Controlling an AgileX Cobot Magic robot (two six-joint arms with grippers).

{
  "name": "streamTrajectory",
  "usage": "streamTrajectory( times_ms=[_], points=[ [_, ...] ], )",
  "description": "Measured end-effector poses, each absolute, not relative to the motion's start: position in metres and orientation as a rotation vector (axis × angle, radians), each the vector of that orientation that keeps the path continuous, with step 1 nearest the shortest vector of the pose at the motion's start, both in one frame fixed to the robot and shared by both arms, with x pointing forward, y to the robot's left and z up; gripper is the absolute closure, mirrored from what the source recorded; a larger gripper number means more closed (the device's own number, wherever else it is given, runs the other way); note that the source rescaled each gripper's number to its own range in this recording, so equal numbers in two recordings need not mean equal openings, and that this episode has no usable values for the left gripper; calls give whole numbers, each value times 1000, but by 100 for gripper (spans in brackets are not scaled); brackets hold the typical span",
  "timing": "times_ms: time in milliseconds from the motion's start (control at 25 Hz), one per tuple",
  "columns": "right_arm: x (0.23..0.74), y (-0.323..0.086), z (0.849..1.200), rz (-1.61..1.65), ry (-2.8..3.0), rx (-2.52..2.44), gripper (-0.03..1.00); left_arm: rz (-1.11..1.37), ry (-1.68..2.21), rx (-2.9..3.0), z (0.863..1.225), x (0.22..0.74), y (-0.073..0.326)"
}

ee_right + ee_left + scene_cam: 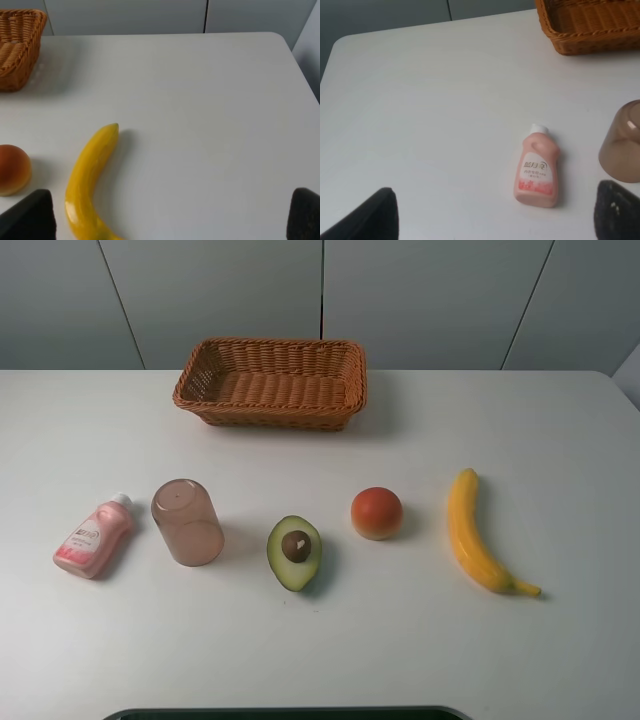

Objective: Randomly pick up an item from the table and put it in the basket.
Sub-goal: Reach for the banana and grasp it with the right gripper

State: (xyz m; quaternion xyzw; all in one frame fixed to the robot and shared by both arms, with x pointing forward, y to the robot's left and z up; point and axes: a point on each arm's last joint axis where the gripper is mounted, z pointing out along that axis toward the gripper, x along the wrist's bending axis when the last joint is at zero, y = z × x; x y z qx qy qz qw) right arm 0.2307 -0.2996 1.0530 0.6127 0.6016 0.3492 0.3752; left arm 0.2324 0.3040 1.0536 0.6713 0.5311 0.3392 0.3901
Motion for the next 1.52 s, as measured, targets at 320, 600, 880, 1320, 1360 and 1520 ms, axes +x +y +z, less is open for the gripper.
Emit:
streamTrajectory(
  times_ms=[320,600,880,1320,1360,1520],
  points=[
    [231,-300,1053,894,1540,1568,-3,862,1350,1706,1054,232,304],
    [231,-300,1053,894,1540,1568,-3,862,1350,1706,1054,232,304],
    [231,-300,1053,894,1540,1568,-3,862,1350,1706,1054,232,304],
    [231,-300,1053,894,1540,1568,-3,862,1350,1706,1054,232,304],
    [231,-300,1053,894,1540,1568,-3,862,1350,1706,1054,232,304],
    [231,-300,1053,894,1540,1568,-3,862,1350,1706,1054,232,304]
  ],
)
